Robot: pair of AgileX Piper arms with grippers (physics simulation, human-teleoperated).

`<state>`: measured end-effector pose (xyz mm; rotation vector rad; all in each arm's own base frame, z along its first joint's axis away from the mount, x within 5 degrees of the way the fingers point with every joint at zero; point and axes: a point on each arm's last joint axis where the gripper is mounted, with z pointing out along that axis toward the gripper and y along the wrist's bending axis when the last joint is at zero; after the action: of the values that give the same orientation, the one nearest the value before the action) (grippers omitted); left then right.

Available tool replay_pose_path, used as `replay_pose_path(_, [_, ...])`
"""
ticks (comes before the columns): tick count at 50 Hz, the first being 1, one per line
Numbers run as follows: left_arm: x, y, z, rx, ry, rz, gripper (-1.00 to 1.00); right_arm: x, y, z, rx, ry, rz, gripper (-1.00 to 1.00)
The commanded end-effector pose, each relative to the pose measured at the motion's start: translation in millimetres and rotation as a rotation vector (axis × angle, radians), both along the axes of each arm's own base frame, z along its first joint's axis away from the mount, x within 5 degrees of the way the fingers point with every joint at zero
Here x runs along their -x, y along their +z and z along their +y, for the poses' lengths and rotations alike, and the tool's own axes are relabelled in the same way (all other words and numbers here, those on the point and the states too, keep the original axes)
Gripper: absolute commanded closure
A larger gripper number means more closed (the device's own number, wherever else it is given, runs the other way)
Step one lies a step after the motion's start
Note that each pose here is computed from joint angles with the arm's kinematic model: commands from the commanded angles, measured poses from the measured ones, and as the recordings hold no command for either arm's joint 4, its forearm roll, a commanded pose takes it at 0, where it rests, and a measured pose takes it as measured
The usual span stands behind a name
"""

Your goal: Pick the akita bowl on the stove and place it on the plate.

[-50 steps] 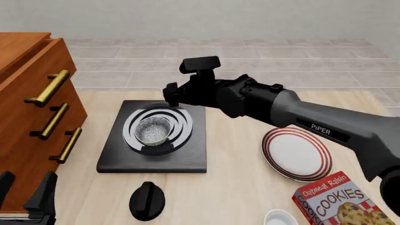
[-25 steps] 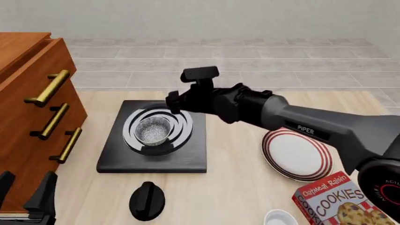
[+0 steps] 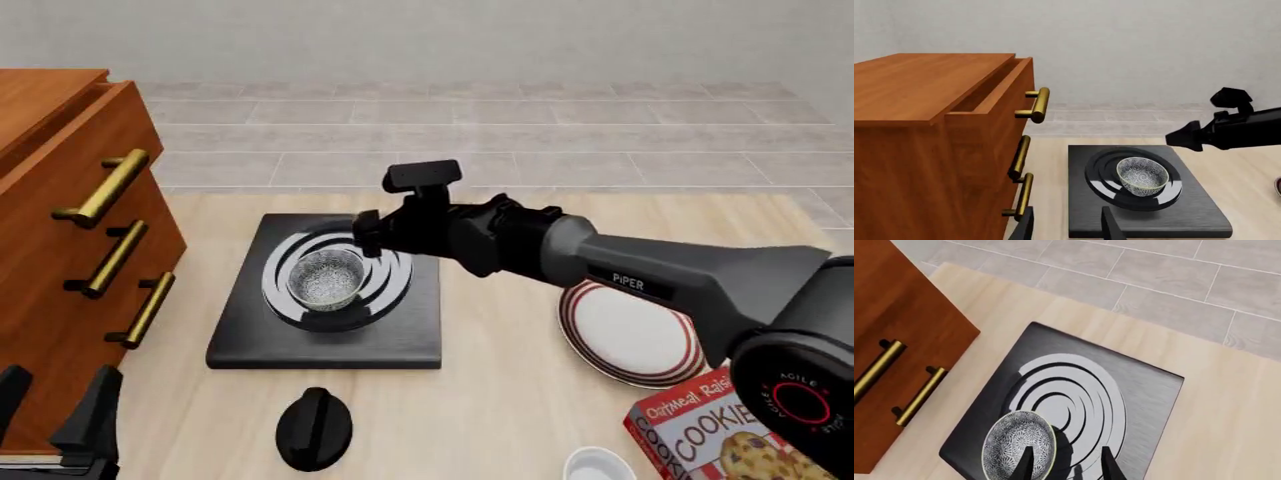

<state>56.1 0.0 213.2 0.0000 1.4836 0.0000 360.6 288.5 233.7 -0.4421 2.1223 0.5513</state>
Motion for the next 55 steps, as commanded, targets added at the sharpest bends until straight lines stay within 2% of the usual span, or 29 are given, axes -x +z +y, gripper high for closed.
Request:
replay_pose_path(1, [0.0,0.0,0.0,0.0,0.0,0.0,-1.0,-0.5,-8.4,2.1,-0.002,-0.003,0.012,-1.0])
replay_pose_path(55, [0.0,0.0,0.0,0.0,0.0,0.0,-1.0,-14.5,-41.0,16.7,0.005,-0.008,0.047,-1.0])
